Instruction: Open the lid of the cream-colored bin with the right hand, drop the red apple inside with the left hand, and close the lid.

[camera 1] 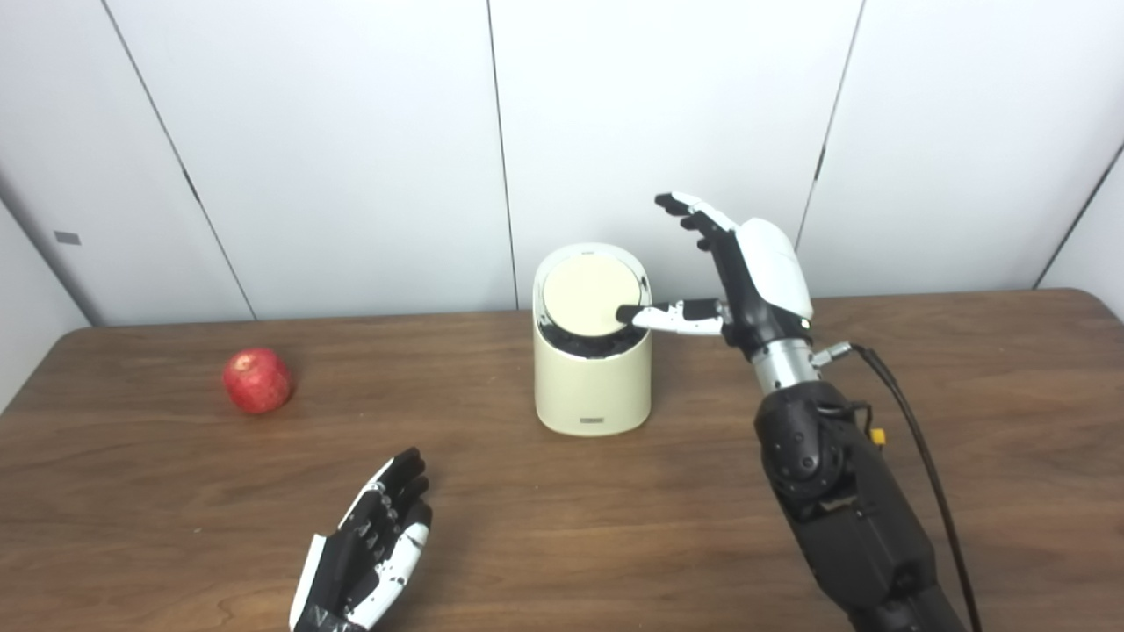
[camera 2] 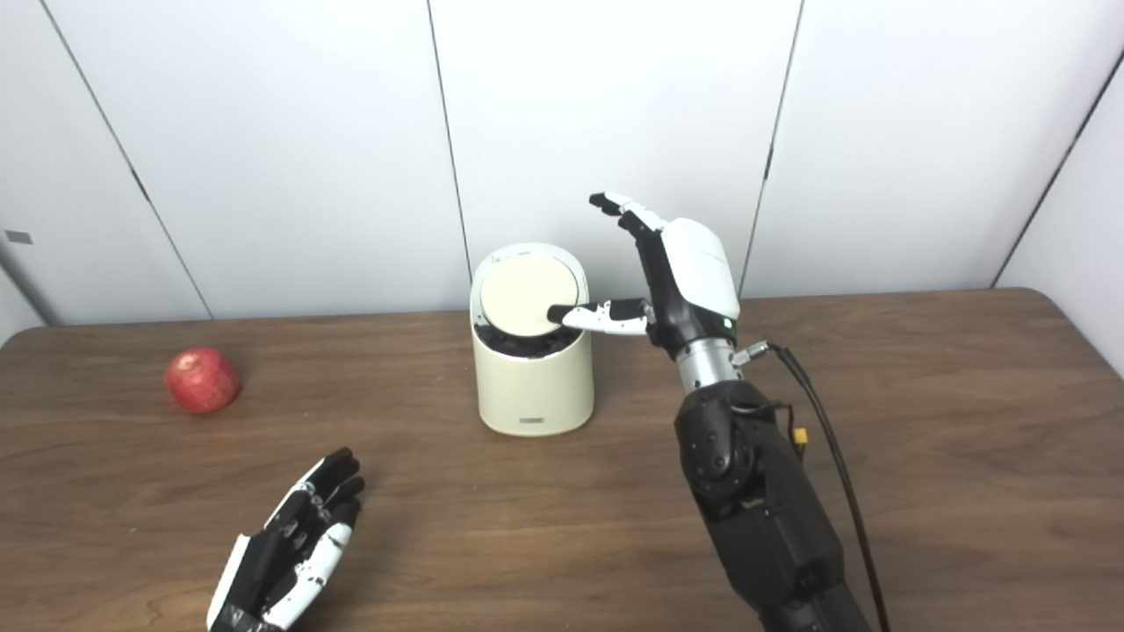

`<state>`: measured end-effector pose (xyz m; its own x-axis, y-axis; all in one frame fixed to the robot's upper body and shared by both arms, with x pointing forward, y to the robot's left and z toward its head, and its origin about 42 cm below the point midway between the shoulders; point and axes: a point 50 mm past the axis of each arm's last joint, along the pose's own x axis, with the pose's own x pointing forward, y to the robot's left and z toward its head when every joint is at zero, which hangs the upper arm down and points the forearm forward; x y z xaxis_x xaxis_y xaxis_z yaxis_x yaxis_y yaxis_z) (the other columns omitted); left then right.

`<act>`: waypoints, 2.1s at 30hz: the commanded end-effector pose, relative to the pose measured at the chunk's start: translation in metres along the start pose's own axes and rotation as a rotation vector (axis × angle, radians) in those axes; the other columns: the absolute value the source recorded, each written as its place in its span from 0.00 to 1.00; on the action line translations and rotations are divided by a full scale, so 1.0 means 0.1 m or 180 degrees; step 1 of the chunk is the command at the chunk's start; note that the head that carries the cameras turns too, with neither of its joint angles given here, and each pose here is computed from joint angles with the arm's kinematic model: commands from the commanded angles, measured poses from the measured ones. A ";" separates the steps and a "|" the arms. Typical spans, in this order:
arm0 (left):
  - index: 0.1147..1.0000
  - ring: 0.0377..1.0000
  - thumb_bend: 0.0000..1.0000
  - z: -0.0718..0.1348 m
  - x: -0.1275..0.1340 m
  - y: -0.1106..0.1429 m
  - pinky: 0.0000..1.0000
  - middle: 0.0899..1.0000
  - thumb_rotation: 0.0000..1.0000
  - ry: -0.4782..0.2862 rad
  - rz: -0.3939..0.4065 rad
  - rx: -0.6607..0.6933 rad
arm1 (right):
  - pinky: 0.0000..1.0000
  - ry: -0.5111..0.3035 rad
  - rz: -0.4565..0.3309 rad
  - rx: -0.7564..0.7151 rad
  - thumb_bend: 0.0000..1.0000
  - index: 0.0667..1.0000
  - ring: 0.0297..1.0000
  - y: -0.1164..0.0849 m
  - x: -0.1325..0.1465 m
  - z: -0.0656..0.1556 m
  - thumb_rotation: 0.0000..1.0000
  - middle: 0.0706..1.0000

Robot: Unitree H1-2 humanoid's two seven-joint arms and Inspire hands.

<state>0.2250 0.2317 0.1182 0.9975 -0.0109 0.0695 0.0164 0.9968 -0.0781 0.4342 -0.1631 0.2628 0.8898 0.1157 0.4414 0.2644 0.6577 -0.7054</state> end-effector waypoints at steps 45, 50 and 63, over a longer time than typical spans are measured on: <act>0.88 0.90 0.29 0.14 -0.01 -0.05 0.91 0.90 0.31 -0.0141 -0.0054 0.0050 | 0.86 -0.0302 0.0380 -0.0622 0.90 0.91 0.93 0.10 0.44 0.31 0.25 0.89; 0.88 0.90 0.29 0.16 -0.01 -0.05 0.91 0.90 0.32 -0.0147 -0.0065 0.0039 | 0.88 -0.0439 0.0398 -0.0904 0.98 0.92 0.95 0.07 0.46 0.31 0.14 0.91; 0.88 0.89 0.31 0.17 0.00 -0.04 0.90 0.89 0.34 -0.0154 -0.0057 0.0056 | 0.88 -0.0460 0.0386 -0.0921 0.98 0.91 0.96 0.08 0.44 0.30 0.08 0.91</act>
<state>0.2247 0.2282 0.1276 0.9964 -0.0224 0.0815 0.0282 0.9971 -0.0704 0.4588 -0.1210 0.2835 0.8680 0.3159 0.3831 0.2321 0.4239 -0.8755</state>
